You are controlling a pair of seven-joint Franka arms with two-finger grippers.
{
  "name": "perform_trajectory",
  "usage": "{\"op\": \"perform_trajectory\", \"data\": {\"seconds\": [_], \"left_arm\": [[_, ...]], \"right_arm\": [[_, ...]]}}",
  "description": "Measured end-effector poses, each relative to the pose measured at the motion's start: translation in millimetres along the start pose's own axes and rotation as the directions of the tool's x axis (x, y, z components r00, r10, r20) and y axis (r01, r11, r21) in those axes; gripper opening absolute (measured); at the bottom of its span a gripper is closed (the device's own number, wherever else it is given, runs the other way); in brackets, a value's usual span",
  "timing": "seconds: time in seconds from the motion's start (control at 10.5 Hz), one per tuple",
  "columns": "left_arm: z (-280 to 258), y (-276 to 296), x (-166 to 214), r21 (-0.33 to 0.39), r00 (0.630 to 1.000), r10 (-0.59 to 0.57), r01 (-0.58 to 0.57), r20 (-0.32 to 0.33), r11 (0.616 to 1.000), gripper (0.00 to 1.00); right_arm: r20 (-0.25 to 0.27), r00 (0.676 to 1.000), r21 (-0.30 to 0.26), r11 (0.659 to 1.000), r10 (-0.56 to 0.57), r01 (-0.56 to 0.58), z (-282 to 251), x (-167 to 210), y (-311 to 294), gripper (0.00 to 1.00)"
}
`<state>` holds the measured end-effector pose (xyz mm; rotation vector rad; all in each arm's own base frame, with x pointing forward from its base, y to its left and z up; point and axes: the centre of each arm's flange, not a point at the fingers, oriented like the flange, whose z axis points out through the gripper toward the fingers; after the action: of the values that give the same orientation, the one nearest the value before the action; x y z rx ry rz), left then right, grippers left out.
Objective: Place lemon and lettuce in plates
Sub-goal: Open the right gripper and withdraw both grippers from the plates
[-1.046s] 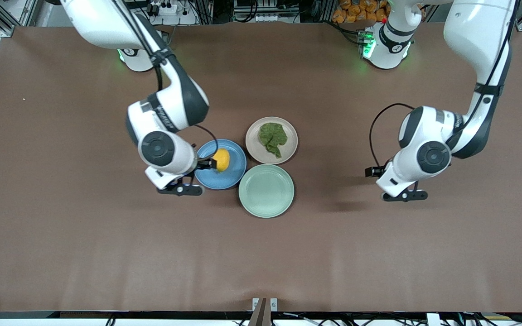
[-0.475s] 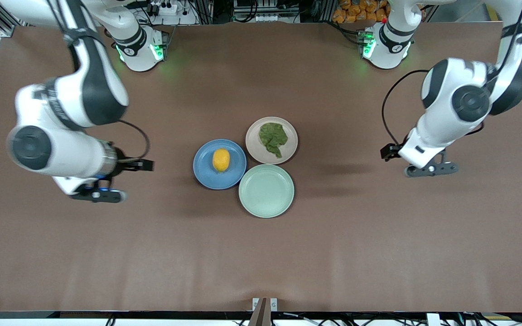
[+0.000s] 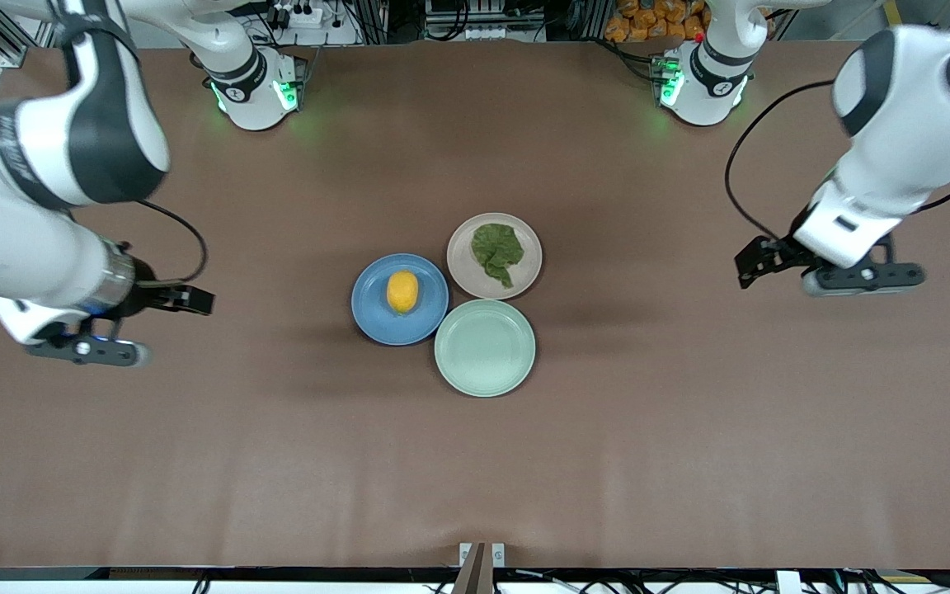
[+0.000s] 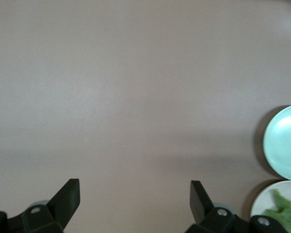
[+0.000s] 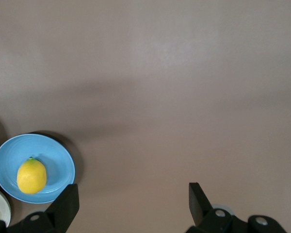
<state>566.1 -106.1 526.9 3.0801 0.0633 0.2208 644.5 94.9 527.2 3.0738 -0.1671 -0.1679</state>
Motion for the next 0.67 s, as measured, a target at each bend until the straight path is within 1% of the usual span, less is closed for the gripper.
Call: {"op": "perform_trajectory", "data": {"seconds": [0.1,0.19,0.38,0.57,0.67], "left_arm": [[-18,-2,3,-0.002,1.0,0.016,-0.016,0.008,1.0,1.0],[-31,-3,4,0.0,0.999,0.032,-0.032,0.022,0.999,1.0],[-51,-2,5,0.0,0.998,0.061,-0.061,0.034,0.998,1.0],[-74,1,5,0.0,0.995,0.085,-0.085,0.044,0.996,1.0],[-84,1,4,0.001,0.994,0.092,-0.092,0.053,0.996,1.0]], "right_arm": [[-0.018,1.0,0.007,1.0,-0.017,0.017,-15,-1,16,1.0],[-0.022,0.999,0.01,0.999,-0.034,0.034,-28,-5,31,1.0],[-0.019,0.999,0.014,0.999,-0.05,0.05,-52,-20,54,1.0],[-0.019,0.999,0.018,0.999,-0.038,0.038,-66,-31,69,1.0],[-0.002,1.0,0.017,0.999,-0.03,0.03,-71,-37,75,1.0]]}}
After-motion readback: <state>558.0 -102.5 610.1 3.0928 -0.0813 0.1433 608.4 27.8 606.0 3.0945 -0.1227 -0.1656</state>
